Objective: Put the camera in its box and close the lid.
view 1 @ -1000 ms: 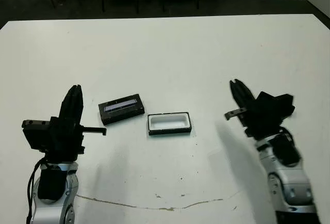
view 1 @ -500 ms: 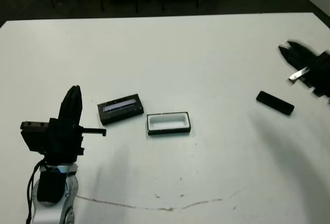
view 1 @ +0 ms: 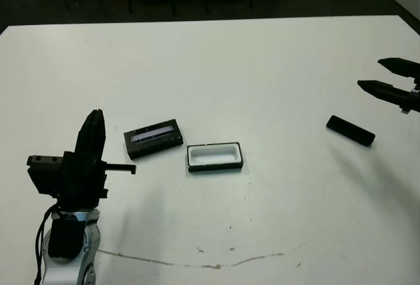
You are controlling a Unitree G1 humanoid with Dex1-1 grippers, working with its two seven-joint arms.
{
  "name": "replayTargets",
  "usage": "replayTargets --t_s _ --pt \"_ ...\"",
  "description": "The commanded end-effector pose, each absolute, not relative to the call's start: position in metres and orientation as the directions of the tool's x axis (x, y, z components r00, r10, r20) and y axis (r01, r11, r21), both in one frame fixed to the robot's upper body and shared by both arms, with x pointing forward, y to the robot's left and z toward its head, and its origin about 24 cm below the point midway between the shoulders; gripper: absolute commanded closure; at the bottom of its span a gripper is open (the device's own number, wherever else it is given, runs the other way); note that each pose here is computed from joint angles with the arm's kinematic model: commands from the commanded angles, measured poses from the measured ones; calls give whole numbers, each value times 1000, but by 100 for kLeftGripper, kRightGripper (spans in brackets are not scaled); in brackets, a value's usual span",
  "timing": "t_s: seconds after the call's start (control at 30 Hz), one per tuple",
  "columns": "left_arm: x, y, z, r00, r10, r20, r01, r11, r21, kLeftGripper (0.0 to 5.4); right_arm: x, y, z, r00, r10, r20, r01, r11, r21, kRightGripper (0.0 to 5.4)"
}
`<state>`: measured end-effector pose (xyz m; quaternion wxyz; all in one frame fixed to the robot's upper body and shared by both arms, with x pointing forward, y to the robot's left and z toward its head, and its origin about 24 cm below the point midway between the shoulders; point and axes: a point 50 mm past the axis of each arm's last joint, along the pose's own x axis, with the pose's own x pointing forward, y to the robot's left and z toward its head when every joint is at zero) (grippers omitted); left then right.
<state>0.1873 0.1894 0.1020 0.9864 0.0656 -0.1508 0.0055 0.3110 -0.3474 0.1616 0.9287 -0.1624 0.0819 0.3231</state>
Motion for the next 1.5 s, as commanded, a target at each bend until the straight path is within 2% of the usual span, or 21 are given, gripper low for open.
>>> replayTargets --t_s 0.03,0.27,0.67,1.5 --pt "182 190 94 971 3 238 -36 990 137 540 310 -345 142 751 584 -307 -650 734 -194 115" --pt "181 189 94 975 15 224 -43 991 124 540 306 -349 124 719 568 -402 -660 739 -136 1" --pt "183 189 93 974 14 224 -45 991 130 540 302 -353 106 707 501 -500 -632 765 -127 1" --pt "182 191 92 973 6 233 -40 990 138 540 289 -346 65 645 490 -587 -648 758 -79 1"
